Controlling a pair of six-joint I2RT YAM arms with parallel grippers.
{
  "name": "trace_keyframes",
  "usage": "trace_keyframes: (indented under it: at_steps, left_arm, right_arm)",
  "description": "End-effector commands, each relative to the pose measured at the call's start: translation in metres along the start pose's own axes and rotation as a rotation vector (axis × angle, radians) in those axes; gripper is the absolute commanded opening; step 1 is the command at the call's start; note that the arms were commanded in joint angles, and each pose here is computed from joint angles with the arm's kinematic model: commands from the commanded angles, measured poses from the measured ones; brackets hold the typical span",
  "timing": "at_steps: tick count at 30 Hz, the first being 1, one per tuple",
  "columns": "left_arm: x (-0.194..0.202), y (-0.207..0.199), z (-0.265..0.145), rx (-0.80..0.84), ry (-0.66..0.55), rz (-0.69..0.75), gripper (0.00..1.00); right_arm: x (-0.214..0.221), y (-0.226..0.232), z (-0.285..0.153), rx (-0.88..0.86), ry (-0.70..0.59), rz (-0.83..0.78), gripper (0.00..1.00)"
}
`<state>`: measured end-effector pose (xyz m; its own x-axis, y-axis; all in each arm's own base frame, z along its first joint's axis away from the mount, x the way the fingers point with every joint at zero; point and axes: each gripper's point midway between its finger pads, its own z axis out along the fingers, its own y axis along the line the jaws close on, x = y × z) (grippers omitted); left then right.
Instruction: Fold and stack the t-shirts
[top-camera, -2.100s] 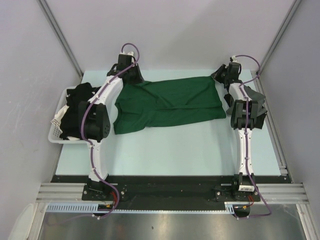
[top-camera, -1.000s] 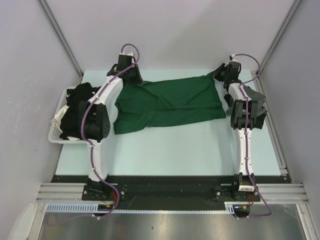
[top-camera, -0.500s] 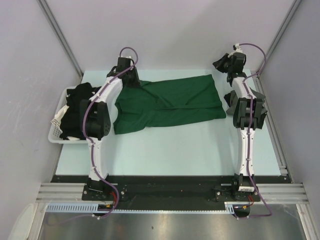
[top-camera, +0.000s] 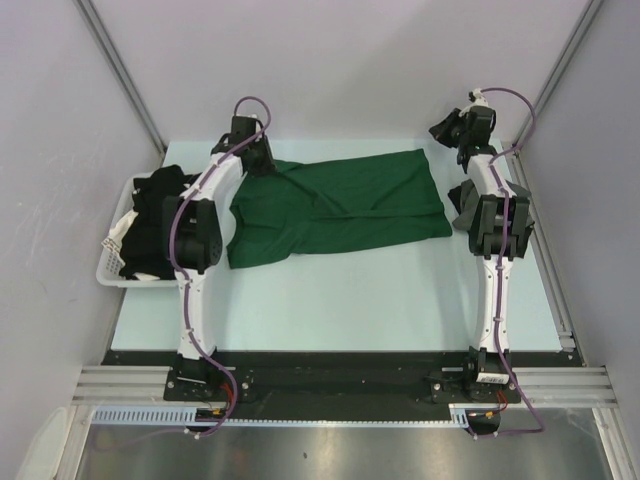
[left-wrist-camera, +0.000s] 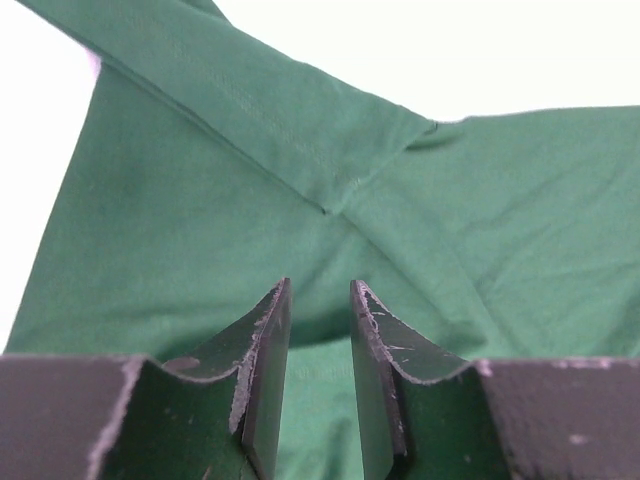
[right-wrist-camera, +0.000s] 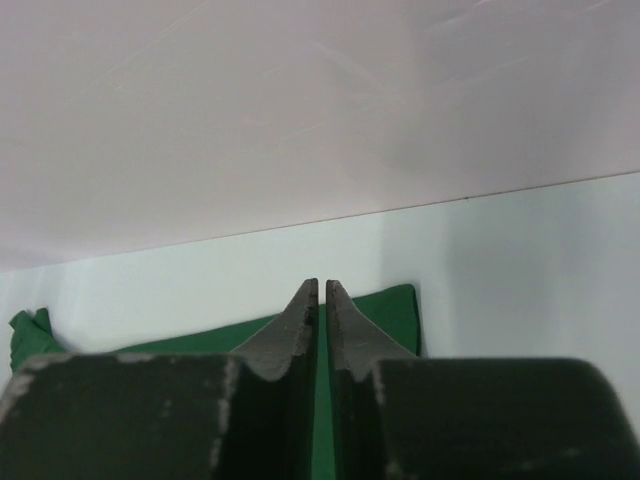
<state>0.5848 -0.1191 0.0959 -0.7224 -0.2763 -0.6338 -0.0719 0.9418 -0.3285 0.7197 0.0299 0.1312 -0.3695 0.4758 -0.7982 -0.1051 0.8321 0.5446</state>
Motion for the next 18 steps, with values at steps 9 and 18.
trace_keyframes:
  at_steps: [9,18]
  left_arm:
    - [-0.023,-0.014,-0.019,0.075,-0.058,0.002,0.35]
    - [-0.020,-0.019,-0.033,0.099,-0.053,0.010,0.36]
  right_arm:
    - [0.001,0.003,0.018,-0.020,-0.036,-0.014,0.27]
    - [0.026,-0.009,0.030,0.010,-0.015,0.001,0.33]
